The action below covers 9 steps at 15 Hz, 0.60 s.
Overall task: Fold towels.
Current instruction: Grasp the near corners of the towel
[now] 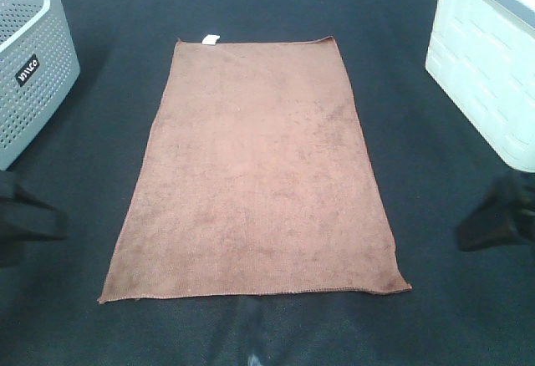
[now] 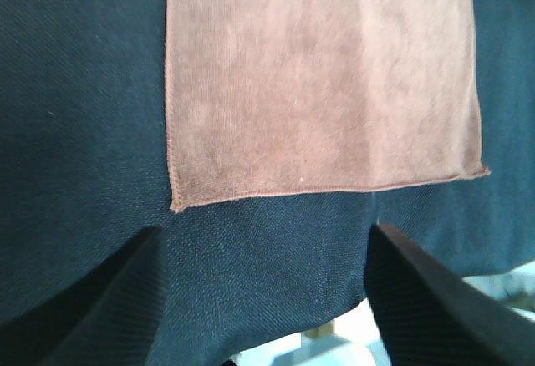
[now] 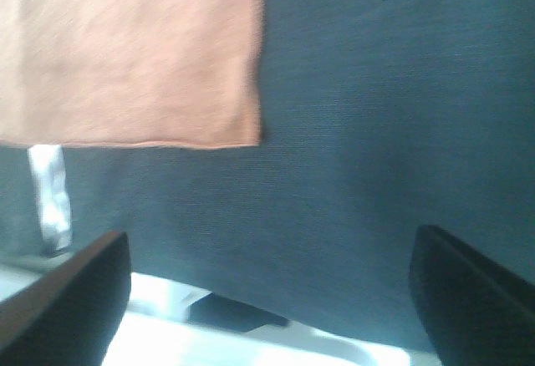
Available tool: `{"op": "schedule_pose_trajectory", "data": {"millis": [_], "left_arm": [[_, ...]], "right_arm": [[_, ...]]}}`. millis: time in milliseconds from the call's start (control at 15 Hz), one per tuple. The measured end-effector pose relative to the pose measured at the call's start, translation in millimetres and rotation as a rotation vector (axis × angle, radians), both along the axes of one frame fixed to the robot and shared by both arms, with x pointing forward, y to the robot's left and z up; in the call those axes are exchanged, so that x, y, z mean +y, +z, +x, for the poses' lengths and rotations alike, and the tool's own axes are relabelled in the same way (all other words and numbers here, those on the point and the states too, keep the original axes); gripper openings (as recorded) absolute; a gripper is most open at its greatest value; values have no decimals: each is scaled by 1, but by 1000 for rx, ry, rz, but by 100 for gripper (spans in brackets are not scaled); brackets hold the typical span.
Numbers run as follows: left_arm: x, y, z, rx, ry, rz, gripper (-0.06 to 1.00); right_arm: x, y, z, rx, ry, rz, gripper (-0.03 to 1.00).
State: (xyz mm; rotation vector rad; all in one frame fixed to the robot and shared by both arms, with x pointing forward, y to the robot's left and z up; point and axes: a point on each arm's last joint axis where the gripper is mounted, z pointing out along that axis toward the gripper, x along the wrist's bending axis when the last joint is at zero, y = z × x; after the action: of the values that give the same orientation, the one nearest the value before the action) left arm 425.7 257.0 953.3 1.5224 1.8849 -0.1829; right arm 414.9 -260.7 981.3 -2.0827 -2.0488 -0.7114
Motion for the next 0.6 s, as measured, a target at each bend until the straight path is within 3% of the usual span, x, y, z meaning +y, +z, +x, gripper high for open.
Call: {"op": "schedule_pose_trajectory", "data": {"millis": [333, 600], "left_arm": [[-4, -48, 22, 89, -13, -58, 64], [-6, -71, 28, 126, -7, -68, 67]], "right_arm": [[12, -49, 37, 66, 21, 149, 84], [15, -72, 49, 67, 37, 197, 83]]}}
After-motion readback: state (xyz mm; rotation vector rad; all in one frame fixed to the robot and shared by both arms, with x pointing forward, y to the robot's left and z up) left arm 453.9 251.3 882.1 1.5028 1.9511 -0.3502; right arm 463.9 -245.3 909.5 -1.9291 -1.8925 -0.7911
